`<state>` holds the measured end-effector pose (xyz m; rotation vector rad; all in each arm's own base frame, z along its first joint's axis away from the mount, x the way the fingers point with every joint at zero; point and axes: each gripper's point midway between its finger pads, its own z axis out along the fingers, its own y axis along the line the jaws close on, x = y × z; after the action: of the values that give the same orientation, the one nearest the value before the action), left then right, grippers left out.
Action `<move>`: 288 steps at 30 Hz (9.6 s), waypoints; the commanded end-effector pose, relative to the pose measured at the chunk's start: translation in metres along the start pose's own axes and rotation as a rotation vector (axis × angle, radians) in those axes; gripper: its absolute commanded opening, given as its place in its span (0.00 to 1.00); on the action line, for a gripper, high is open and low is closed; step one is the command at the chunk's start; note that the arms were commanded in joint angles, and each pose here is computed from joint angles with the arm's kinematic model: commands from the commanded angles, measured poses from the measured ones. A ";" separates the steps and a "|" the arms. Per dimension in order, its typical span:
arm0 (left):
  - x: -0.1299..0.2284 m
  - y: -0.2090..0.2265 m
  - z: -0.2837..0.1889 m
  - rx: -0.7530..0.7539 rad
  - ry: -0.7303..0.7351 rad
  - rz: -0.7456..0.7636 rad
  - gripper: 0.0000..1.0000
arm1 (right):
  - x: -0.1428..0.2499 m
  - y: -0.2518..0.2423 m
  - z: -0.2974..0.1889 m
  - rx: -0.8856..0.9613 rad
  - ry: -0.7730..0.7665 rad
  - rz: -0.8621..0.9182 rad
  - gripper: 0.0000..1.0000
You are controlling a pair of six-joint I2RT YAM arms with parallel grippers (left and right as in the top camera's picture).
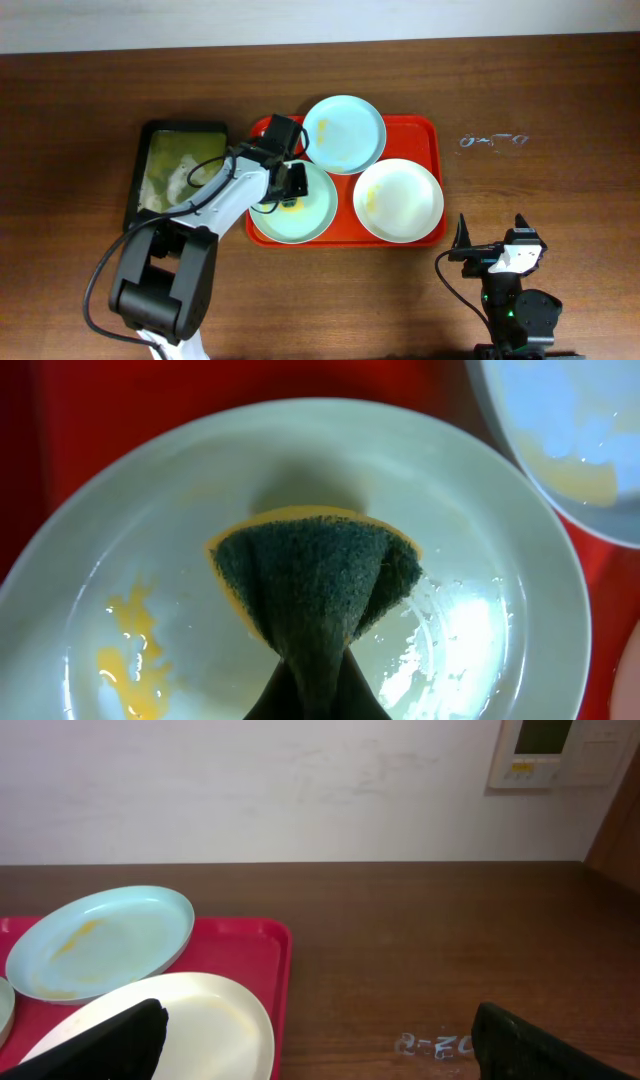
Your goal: Clean dirty plates on tray and stack at the side
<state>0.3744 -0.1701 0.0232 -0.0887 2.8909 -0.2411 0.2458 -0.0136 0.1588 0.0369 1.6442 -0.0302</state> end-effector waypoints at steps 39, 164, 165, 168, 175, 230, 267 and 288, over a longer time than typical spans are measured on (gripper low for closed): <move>-0.032 0.065 -0.077 0.031 -0.084 -0.193 0.63 | -0.087 0.209 0.112 -0.591 0.789 0.340 0.68; 0.021 0.119 -0.012 -0.438 -0.096 0.096 0.00 | 0.160 0.251 0.141 -0.724 1.300 0.012 0.04; 0.015 0.116 -0.018 -0.427 -0.122 0.091 0.00 | 0.160 0.251 0.141 -0.724 1.300 0.012 0.04; -0.011 0.085 -0.033 -0.274 -0.234 0.074 0.00 | 0.160 0.251 0.141 -0.724 1.300 0.012 0.04; -0.020 -0.004 -0.020 0.215 -0.225 0.068 0.00 | 0.160 0.251 0.142 -0.724 1.300 0.012 0.04; -0.050 0.190 -0.132 -0.182 -0.462 -0.368 0.00 | -0.139 0.294 0.149 0.314 0.424 -1.272 0.04; -0.049 0.190 -0.132 -0.183 -0.459 -0.368 0.00 | 0.101 -0.162 0.222 0.221 1.199 0.526 0.04; -0.049 0.190 -0.132 -0.183 -0.459 -0.368 0.00 | 0.068 0.122 0.285 -0.261 1.053 -0.038 0.41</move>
<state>0.3828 0.0407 0.1244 -0.6200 2.4259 -0.0018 0.5387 0.0814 0.0922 -0.0696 2.6726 0.2954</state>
